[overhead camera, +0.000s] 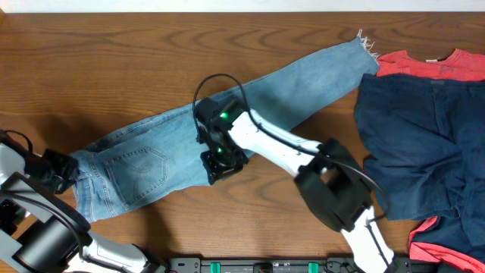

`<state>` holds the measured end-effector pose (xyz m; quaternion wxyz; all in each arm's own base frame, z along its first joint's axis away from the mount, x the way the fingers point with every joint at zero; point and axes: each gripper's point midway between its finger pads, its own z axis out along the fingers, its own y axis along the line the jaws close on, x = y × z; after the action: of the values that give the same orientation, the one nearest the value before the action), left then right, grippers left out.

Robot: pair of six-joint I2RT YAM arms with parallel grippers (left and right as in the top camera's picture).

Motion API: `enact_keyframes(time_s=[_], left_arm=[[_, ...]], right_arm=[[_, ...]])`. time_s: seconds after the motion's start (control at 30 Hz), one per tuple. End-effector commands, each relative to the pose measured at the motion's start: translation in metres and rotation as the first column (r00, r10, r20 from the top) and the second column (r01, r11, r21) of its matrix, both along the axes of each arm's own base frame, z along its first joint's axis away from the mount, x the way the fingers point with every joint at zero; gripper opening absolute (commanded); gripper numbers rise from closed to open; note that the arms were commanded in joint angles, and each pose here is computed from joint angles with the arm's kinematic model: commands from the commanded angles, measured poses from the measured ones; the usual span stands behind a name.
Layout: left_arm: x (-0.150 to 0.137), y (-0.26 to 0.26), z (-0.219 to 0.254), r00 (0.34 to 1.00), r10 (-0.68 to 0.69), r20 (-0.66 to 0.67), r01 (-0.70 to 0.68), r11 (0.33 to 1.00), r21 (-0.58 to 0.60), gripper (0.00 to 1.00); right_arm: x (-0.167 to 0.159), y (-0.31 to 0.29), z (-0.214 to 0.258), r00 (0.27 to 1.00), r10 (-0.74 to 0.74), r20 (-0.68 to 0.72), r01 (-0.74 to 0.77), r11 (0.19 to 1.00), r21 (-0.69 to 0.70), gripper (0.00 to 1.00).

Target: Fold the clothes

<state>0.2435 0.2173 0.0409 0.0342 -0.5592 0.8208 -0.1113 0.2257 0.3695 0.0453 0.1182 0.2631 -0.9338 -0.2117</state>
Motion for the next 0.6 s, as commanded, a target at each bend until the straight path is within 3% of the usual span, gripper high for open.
enact_keyframes(time_s=[0.0, 0.07, 0.27, 0.43, 0.57], left_arm=[[0.034, 0.001, 0.059, 0.971, -0.107, 0.216, 0.099, 0.994, 0.045, 0.19], [0.038, 0.001, 0.08, 0.96, -0.132, 0.249, 0.111, 0.989, 0.098, 0.19], [0.053, -0.023, 0.116, 0.914, -0.267, 0.306, 0.21, 0.955, 0.208, 0.14], [0.07, -0.077, 0.103, 0.843, -0.461, 0.275, 0.421, 0.886, 0.194, 0.13], [0.077, -0.119, 0.071, 0.782, -0.584, 0.219, 0.558, 0.812, 0.173, 0.13]], right_arm=[[0.02, -0.003, 0.058, 0.99, 0.032, 0.136, -0.049, 0.991, 0.128, 0.21], [0.031, -0.01, 0.071, 0.983, -0.005, 0.184, -0.019, 0.992, 0.128, 0.13], [0.045, -0.016, 0.068, 0.98, -0.086, 0.181, 0.064, 0.991, 0.121, 0.05], [0.026, 0.011, 0.034, 0.995, -0.068, 0.071, 0.056, 0.987, 0.152, 0.01], [0.014, 0.025, -0.004, 0.997, -0.077, 0.02, 0.075, 0.992, 0.097, 0.01]])
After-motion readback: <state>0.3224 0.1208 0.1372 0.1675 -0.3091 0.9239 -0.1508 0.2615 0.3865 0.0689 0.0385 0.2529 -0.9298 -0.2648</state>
